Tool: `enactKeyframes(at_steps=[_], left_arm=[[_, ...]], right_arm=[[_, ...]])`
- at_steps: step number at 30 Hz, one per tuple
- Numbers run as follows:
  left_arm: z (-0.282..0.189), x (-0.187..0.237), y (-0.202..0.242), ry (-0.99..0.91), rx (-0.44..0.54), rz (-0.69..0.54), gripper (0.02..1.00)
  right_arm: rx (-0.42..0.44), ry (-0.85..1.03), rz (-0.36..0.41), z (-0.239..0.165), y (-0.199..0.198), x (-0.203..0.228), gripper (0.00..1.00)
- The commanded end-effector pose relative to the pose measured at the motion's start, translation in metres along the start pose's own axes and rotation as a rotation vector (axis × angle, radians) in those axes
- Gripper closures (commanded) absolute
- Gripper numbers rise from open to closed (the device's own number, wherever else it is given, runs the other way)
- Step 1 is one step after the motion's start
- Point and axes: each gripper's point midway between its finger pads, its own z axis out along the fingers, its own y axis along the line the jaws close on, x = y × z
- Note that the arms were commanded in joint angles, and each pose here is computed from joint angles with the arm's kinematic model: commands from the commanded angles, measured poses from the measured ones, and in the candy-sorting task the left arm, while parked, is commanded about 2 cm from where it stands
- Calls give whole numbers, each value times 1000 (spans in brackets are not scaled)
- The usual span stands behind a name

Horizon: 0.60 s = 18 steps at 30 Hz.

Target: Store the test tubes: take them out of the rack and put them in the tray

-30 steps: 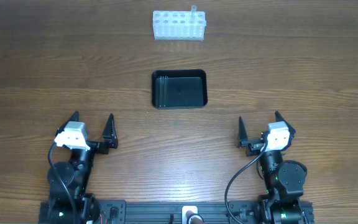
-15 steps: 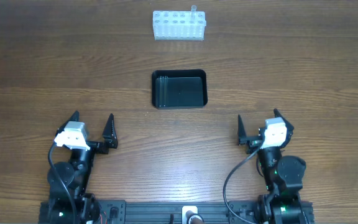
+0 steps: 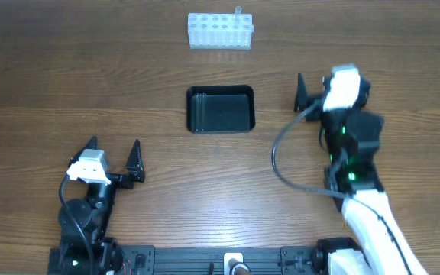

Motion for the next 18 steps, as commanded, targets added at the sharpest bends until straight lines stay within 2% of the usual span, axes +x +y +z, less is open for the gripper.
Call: enactKeyframes(at_steps=[1, 9, 13, 18], left_arm=[[0, 1, 0, 0, 5, 14, 20], [0, 1, 0, 1, 5, 14, 20], [0, 1, 0, 0, 5, 14, 20], [0, 1, 0, 0, 5, 14, 23]], right_arm=[[57, 4, -8, 38, -13, -21, 7], [29, 6, -11, 85, -2, -36, 7], [-7, 16, -13, 102, 16, -34, 7], [-59, 34, 27, 120, 44, -28, 9]])
